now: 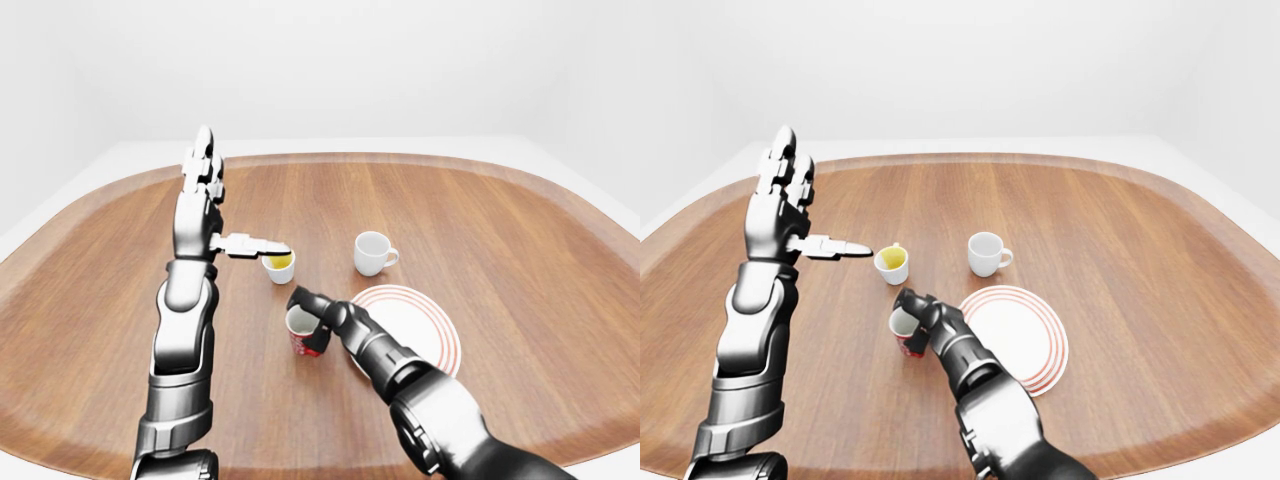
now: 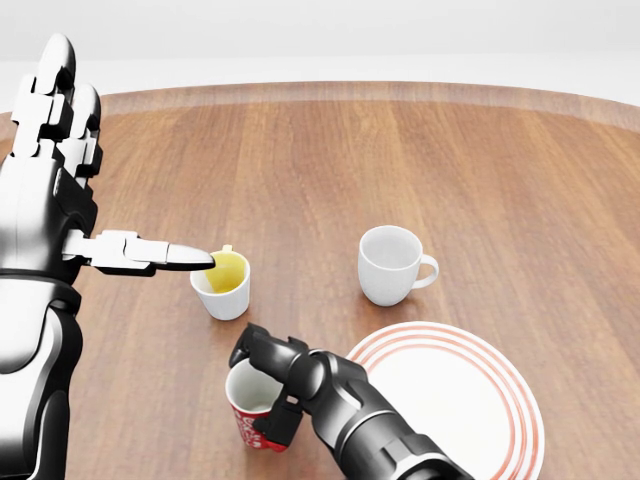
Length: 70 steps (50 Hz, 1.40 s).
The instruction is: Pick up the red mug and put it on the plate
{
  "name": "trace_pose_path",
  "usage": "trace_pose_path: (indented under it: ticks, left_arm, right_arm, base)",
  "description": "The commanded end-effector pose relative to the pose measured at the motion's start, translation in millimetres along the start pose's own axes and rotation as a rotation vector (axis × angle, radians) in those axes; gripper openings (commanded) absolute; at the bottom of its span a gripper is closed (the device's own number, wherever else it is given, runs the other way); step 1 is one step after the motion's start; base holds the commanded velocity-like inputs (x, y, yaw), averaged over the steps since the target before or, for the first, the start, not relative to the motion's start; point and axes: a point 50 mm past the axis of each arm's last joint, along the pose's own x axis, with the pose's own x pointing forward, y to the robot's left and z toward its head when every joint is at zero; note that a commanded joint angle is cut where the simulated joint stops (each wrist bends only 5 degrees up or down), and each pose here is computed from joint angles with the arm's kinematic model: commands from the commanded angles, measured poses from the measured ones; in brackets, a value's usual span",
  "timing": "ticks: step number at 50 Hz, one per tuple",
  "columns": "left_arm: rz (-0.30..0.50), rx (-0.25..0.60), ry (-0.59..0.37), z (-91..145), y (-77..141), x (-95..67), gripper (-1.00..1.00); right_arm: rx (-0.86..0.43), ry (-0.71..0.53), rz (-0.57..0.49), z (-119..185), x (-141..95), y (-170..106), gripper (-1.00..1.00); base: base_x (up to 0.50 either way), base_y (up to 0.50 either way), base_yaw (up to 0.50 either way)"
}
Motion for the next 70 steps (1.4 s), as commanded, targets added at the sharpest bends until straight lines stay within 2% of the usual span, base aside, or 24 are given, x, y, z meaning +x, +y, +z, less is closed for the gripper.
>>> trace_pose_path:
  ticks: [1, 39, 54, 70]
  left_arm:
    - [0.0, -0.001, 0.005, -1.1, -0.1, -0.1, 1.0]
    - [-0.011, -0.005, -0.001, 0.0, -4.2, -0.6, 1.0]
    - [-0.012, -0.004, -0.008, 1.8, -3.8, 0.0, 1.0]
    - [-0.015, -0.006, -0.006, 1.3, -5.7, -0.1, 1.0]
  right_arm:
    - [-0.015, -0.026, -0.066, 5.6, -3.6, -14.7, -1.0]
    - [-0.042, -0.084, -0.142, 0.8, -21.1, -47.4, -1.0]
    - [-0.085, -0.14, -0.183, 4.2, -37.2, -61.3, -1.0]
    - [-0.094, -0.132, -0.207, -9.3, -47.5, -66.2, -1.0]
  base:
    - [0.0, 0.0, 0.0]
    - [0.0, 0.0, 0.0]
    - [0.0, 0.0, 0.0]
    - [0.0, 0.0, 0.0]
